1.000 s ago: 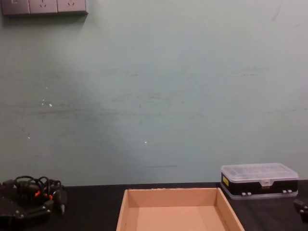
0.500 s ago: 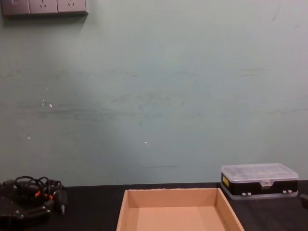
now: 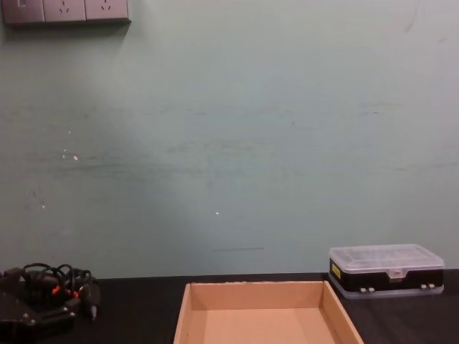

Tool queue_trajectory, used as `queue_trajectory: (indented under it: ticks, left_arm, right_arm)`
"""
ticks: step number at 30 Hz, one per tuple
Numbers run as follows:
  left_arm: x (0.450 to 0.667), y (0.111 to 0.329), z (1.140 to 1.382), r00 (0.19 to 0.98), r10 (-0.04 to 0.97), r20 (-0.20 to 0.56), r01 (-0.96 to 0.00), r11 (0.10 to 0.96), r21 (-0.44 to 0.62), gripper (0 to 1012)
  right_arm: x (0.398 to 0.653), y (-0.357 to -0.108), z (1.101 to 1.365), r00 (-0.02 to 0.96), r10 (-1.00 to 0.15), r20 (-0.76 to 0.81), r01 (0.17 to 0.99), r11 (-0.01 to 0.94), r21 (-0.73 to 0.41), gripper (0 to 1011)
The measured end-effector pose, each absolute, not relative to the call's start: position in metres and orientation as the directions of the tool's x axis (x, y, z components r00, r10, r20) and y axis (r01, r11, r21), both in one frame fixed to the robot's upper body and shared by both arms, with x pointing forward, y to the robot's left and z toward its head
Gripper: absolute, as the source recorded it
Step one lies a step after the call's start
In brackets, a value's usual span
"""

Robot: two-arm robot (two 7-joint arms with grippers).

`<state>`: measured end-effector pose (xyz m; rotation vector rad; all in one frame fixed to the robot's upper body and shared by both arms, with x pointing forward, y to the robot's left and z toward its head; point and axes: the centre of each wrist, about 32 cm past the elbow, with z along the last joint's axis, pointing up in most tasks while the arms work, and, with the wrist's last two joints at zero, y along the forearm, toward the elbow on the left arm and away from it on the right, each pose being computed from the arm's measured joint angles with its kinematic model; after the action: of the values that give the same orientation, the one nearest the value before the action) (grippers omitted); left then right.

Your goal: Use one hand to pick up the angle iron from the table and place it into the box.

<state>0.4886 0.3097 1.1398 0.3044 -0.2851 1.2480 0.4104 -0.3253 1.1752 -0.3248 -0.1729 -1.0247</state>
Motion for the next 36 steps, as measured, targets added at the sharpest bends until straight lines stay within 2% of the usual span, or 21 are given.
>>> queue_trajectory:
  ticks: [8, 20, 36]
  left_arm:
    - [0.489, 0.31, 1.14, 0.292, 0.88, 0.374, -0.955, 0.287, 0.07, 1011]
    - [0.489, 0.31, 1.14, 0.292, 0.88, 0.374, -0.955, 0.287, 0.07, 1011]
    - [0.489, 0.31, 1.14, 0.292, 0.88, 0.374, -0.955, 0.287, 0.07, 1011]
  right_arm:
    - [0.4, -0.308, 1.176, 0.602, -0.752, 0.268, 0.796, 0.538, -0.277, 1004]
    - [0.414, -0.279, 1.177, 0.646, -0.704, 0.295, 0.754, 0.531, -0.385, 1004]
    - [0.428, -0.26, 1.175, 0.601, -0.74, 0.303, 0.777, 0.452, -0.438, 1004]
